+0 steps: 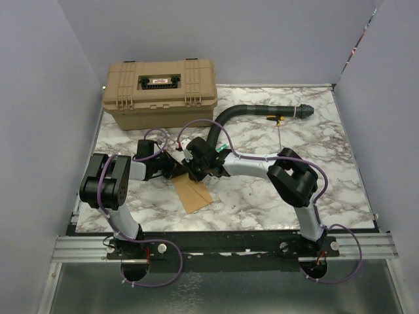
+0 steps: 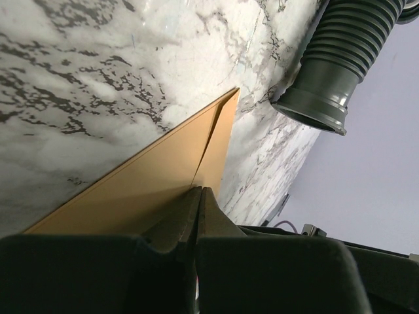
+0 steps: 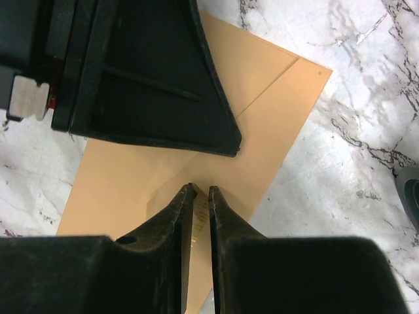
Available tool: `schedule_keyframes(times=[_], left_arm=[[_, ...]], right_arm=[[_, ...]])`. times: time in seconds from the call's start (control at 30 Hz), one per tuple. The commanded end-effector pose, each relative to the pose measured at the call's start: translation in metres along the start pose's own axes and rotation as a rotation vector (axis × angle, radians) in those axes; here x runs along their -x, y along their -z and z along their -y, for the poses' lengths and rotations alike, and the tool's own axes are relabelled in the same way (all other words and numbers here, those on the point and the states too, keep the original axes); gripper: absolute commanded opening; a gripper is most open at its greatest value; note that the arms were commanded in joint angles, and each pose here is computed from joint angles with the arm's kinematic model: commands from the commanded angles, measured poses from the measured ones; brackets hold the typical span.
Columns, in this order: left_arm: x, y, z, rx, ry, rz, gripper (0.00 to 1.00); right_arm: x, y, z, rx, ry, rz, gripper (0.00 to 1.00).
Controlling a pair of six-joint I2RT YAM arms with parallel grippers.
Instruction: Place the letter into the envelope and seal it
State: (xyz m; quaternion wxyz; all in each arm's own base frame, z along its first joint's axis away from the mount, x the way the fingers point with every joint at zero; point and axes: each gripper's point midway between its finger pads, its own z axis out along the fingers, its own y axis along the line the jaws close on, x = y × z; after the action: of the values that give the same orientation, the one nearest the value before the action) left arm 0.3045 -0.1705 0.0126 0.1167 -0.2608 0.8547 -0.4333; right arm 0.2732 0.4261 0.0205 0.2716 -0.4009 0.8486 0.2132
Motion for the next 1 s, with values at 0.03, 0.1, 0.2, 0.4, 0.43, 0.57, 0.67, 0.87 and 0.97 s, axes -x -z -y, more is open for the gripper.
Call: schedule_keyframes(times=[0.03,0.1,0.2,0.4,0.43,0.57,0.67,0.87,0.97], left_arm=[[-0.037,0.005,-0.101,0.365,0.134,-0.036,0.00],[-0.036,0.005,-0.101,0.365,0.135,-0.033,0.00],[-0.036,0.005,-0.102,0.368,0.136,-0.033,0.00],[-0.036,0.006,-0.103,0.368,0.141,-0.031,0.00],[-0.036,0.007,-0.104,0.370,0.142,-0.030,0.00],[-0.035,0.008,-0.105,0.370,0.147,-0.025,0.00],[-0.033,0.008,-0.104,0.369,0.148,-0.022,0.00],[-0.032,0.009,-0.106,0.369,0.155,-0.017,0.00],[-0.031,0.009,-0.107,0.371,0.156,-0.017,0.00]], right_arm=[[-0.111,0.006,-0.014,0.053,0.007,-0.343,0.21],[-0.114,0.006,-0.012,0.043,0.010,-0.357,0.25],[-0.117,0.002,-0.010,0.019,0.002,-0.376,0.33],[-0.122,-0.003,-0.011,-0.018,0.033,-0.418,0.36],[-0.124,-0.003,-0.012,-0.017,0.038,-0.424,0.36],[-0.137,0.003,-0.010,-0.031,0.057,-0.463,0.34],[-0.147,0.008,-0.009,-0.042,0.074,-0.488,0.34],[-0.167,0.019,-0.011,-0.059,0.090,-0.531,0.34],[-0.172,0.025,-0.010,-0.070,0.081,-0.538,0.33]])
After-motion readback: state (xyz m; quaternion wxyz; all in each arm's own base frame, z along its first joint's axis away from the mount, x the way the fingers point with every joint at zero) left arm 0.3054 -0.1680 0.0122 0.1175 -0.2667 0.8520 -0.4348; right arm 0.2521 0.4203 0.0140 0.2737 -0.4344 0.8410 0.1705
